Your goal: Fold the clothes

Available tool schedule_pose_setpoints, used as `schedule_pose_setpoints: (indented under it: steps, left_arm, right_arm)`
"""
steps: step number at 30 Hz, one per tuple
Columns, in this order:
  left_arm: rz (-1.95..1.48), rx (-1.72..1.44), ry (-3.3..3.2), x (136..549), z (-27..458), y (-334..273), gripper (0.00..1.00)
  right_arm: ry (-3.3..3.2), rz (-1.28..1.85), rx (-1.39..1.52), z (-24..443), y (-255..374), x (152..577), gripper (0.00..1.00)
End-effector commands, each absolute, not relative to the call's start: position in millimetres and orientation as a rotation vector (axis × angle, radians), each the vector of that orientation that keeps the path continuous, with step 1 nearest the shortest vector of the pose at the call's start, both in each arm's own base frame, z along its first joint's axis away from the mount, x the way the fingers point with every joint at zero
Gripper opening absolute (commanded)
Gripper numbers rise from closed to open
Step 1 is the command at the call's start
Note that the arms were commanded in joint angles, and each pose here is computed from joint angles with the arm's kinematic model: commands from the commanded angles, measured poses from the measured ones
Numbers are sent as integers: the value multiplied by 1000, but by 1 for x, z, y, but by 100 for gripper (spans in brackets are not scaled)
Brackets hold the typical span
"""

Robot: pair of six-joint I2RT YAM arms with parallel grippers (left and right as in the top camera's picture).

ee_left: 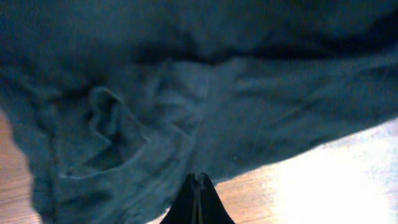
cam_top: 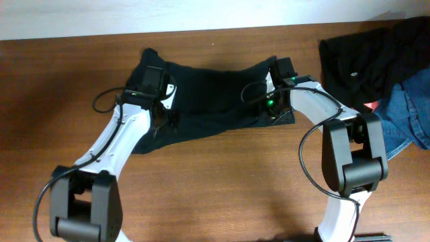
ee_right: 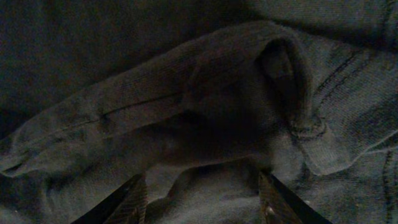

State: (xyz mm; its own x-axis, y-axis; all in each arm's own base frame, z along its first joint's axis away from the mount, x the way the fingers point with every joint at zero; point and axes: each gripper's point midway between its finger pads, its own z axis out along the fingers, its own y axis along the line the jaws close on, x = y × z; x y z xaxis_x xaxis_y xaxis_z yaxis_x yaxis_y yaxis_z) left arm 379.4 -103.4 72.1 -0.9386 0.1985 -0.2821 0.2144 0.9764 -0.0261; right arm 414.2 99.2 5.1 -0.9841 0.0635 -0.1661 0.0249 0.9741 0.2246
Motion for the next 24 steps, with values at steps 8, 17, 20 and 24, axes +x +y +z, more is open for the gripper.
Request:
schedule_pose_setpoints:
  steps: [8,17,20,24]
  left_arm:
    - [62,287,2940,371,38,-86,1]
    - [69,293,2981,367,25,-86,1]
    - [88,293,2989,368,18,-84,1]
    - [132,290,2997,371,7,-79,1]
  right_arm:
    - [3060,208,93,-39,80,392,55]
    - [3057,209,94,-39,80,393,55]
    - [3058,208,93,-39,80,393,55]
    - [3058,208,93,-39,80,393,55]
